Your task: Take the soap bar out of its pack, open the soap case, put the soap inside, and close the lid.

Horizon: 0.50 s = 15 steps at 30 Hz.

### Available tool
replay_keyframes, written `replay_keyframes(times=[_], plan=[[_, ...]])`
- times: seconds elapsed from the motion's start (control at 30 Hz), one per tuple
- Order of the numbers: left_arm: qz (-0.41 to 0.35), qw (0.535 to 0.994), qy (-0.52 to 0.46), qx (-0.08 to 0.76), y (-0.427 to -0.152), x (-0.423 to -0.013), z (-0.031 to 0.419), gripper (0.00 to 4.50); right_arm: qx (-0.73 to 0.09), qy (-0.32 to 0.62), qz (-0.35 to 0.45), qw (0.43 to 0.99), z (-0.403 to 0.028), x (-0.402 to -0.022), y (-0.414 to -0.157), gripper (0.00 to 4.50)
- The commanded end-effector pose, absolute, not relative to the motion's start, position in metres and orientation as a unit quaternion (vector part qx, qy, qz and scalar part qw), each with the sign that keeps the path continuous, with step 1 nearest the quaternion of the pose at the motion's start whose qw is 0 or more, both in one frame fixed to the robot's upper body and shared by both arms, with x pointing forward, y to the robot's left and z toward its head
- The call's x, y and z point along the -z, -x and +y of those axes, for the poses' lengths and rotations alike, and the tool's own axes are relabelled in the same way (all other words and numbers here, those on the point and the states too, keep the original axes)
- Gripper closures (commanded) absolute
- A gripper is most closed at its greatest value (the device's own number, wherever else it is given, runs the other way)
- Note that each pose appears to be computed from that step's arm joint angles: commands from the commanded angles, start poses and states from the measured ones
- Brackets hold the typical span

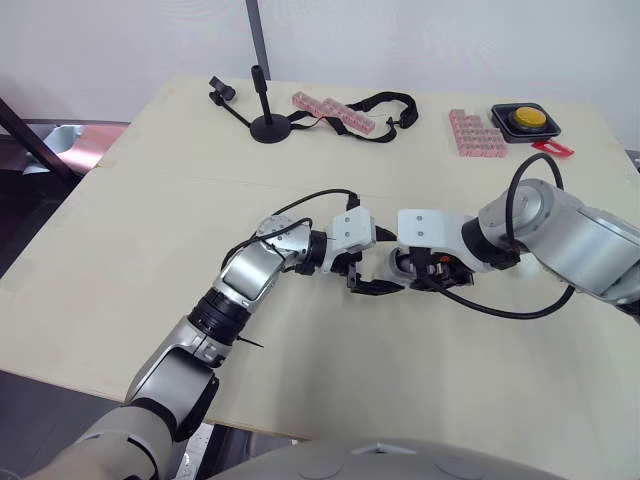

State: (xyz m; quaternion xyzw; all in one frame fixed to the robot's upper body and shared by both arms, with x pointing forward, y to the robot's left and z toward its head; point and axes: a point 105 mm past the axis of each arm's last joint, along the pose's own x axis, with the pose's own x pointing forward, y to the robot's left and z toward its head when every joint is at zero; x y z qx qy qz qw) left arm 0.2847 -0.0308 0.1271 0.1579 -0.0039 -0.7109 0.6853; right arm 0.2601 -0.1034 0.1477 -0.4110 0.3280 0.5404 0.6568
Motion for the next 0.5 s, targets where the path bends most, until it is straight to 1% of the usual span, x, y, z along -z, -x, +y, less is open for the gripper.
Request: replay_keyframes(times=[0.03, 0.5], plan=[[-0.020, 0.682, -0.166, 0.712, -0.2836, -0.1342, -0.0318, 0.01, -0.536, 0.425, 0.298, 0.666, -0.1003, -0.1597, -0.2624, 2.38], [-0.019, 0.676, -0.165, 0.718, -0.2819, -0.1337, -0.0348, 0.01, -0.538, 0.424, 0.296, 0.666, -0.0987, -0.1589, -0.2622, 2.38]])
